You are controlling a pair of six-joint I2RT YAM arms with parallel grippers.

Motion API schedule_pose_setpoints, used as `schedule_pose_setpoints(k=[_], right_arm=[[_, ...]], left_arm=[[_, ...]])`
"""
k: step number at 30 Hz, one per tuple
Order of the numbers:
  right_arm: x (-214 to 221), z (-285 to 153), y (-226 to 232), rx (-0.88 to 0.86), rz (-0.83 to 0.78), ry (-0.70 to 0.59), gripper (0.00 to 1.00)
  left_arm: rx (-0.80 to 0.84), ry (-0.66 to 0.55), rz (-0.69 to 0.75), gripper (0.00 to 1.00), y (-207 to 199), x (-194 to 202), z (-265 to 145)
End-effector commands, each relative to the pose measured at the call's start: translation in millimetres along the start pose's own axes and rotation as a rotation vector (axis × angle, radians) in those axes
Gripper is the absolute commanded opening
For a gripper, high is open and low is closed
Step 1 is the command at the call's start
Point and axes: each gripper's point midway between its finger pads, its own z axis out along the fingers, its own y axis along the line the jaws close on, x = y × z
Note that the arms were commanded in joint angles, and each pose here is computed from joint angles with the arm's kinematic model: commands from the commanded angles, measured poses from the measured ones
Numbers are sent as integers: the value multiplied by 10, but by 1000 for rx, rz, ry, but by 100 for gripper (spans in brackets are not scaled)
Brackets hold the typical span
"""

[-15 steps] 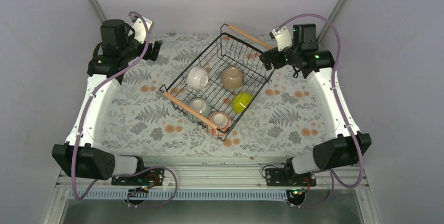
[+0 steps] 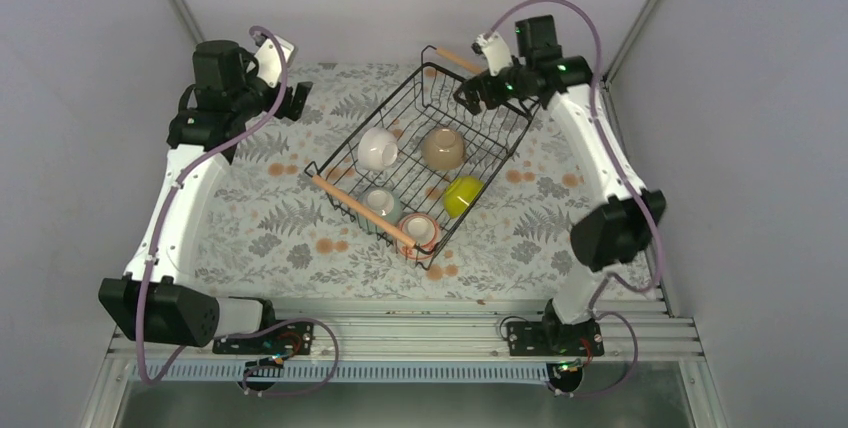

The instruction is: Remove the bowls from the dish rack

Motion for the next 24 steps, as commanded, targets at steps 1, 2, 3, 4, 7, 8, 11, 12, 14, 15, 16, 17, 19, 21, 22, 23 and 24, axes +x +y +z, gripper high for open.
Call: schedule_pose_setpoints(k=[1,2,3,4,7,8,11,12,14,15,16,17,19,21,22,23,24], right_arm=[[60,551,170,-151,90,115,100],[84,695,147,-157,104,141,100],[105,812,129,-159,117,161,100],[132,937,106,-158,128,179,100],[182,1193,117,-162,135,208,100],[211,1255,132,-168,139,218,100],[348,1431,152,-169,161,262,100],[411,1486,148,-172,170,280,100],[515,1573,150,-176,183,309,100],[561,1604,146,-174,184,322,100],[607,1633,143,-168,184,335,100],[651,1654,138,-159,179,348,100],[738,1671,131,-140,170,373,100],[821,1676,112,-115,159,397,100],[856,1674,99,-104,153,407,100],[874,1668,97,-102,146,412,100],[871,1658,115,-110,131,413,100]], left_arm=[[38,-13,19,100,-42,-98,14],[38,-12,22,100,-44,-90,17],[37,-8,27,100,-42,-78,25],[37,-5,31,100,-46,-71,29],[42,3,45,100,-57,-48,32],[41,5,49,100,-58,-39,32],[58,18,62,100,-95,13,56],[69,23,66,100,-115,37,70],[93,30,71,100,-169,74,94],[100,30,74,100,-196,80,104],[99,35,76,100,-208,102,129],[94,38,75,100,-202,114,147],[99,51,73,100,-219,152,194],[107,63,70,100,-236,185,233],[111,65,69,100,-249,191,246],[118,68,70,100,-269,202,263],[128,71,72,100,-294,208,276]])
